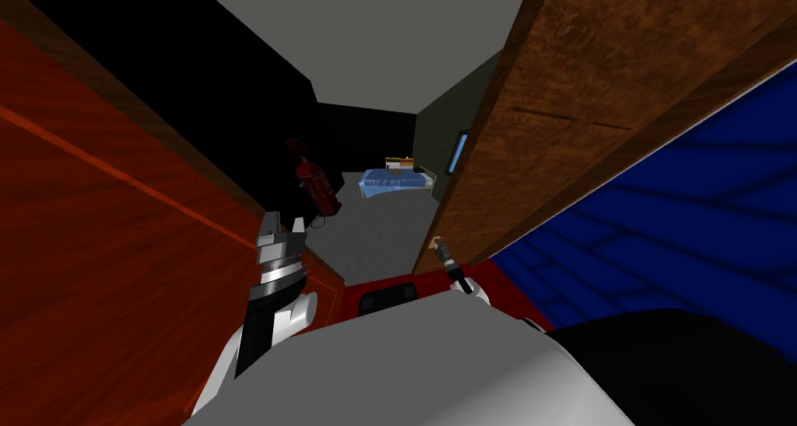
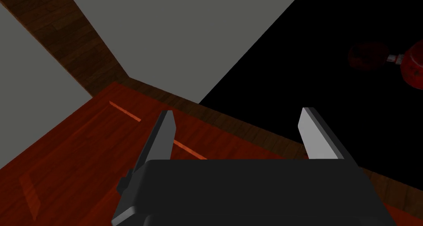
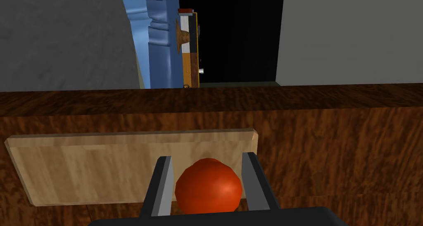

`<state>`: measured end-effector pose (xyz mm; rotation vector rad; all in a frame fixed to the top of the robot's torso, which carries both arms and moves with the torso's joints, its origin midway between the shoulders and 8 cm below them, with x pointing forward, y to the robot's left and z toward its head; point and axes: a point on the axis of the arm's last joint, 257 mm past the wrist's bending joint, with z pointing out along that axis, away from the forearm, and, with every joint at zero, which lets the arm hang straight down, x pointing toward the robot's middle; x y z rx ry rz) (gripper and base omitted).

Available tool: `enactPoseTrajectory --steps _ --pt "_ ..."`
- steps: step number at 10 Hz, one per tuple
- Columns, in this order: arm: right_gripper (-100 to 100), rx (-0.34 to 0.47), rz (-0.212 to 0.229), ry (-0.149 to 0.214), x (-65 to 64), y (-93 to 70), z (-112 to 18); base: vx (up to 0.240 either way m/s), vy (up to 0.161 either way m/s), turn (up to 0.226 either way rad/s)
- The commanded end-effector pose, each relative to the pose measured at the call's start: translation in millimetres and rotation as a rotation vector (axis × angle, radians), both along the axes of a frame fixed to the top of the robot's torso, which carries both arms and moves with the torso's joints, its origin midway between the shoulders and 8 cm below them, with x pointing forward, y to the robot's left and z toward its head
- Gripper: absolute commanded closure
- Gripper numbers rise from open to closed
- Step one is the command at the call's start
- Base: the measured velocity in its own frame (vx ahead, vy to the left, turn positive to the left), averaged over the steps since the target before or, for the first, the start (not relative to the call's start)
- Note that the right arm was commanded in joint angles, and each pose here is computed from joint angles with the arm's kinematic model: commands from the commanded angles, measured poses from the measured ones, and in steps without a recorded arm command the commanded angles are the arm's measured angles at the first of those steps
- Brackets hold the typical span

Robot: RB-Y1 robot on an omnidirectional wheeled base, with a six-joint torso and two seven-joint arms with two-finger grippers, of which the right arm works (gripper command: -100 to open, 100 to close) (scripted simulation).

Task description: Pull the door open

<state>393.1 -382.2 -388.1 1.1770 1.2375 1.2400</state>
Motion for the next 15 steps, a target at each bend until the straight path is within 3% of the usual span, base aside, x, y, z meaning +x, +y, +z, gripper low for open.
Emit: enactPoseTrajectory --steps 1,3,8,9,15 --pt "100 0.002 0.015 0.007 -10.6 -0.8 -4.0 -0.161 -0.058 0.08" --pt "100 0.002 0.051 0.006 -26.0 -2.1 -3.8 -0.177 -0.066 0.105" --pt "100 0.006 0.102 0.009 -47.5 -3.0 -3.4 -0.127 -0.05 0.071" --pt "100 0.009 0.099 0.014 -45.1 1.1 -6.6 -0.053 -0.018 0.023" --pt "100 0.007 0.137 0.011 -67.1 -4.6 -5.0 -0.178 -0.067 0.146"
